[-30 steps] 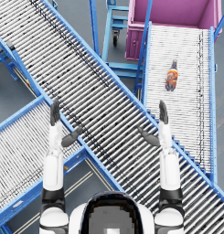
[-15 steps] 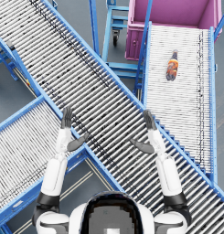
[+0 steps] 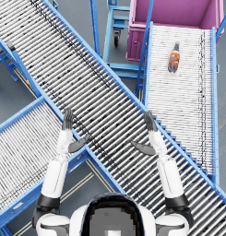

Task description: Pick up the oil and place it on the left assembly line, put the cola on the right, and keep Sprite still

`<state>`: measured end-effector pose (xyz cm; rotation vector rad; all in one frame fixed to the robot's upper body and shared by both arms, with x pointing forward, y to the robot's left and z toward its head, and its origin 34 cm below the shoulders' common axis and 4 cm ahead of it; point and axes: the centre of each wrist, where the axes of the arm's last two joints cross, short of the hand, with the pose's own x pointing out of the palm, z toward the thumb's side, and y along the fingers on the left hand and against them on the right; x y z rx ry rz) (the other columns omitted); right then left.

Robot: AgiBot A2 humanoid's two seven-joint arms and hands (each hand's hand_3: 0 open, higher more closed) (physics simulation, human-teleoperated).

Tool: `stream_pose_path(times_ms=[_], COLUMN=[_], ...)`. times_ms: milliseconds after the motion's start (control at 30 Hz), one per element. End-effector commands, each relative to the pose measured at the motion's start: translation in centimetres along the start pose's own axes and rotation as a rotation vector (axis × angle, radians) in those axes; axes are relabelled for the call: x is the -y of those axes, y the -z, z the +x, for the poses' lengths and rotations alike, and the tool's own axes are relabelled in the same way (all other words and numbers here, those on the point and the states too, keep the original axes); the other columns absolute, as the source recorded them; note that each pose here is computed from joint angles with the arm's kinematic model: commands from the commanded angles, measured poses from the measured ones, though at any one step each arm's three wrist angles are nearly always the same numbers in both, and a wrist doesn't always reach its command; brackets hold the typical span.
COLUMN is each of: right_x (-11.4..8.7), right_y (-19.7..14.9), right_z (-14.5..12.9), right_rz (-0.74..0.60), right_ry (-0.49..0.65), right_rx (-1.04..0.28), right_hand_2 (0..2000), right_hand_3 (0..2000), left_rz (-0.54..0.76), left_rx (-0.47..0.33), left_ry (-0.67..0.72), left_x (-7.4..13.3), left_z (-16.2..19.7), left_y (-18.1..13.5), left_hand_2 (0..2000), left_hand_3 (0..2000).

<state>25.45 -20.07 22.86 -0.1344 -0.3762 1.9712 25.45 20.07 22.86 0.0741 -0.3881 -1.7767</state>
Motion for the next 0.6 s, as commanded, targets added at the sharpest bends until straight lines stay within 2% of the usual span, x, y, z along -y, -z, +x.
stream_pose_path(times_ms=[33, 600], right_x=[0.00, 0.00], right_y=[0.00, 0.00], right_z=[0.00, 0.00], right_rz=[0.000, 0.000], right_ry=[0.000, 0.000], right_rx=[0.000, 0.000], right_hand_2=[0, 0], right_hand_3=[0, 0], left_rz=[0.000, 0.000], left_rx=[0.000, 0.000], left_ry=[0.000, 0.000], left_x=[0.00, 0.00], left_z=[0.00, 0.00], left_y=[0.00, 0.00], left_hand_2=[0, 0], left_hand_3=[0, 0])
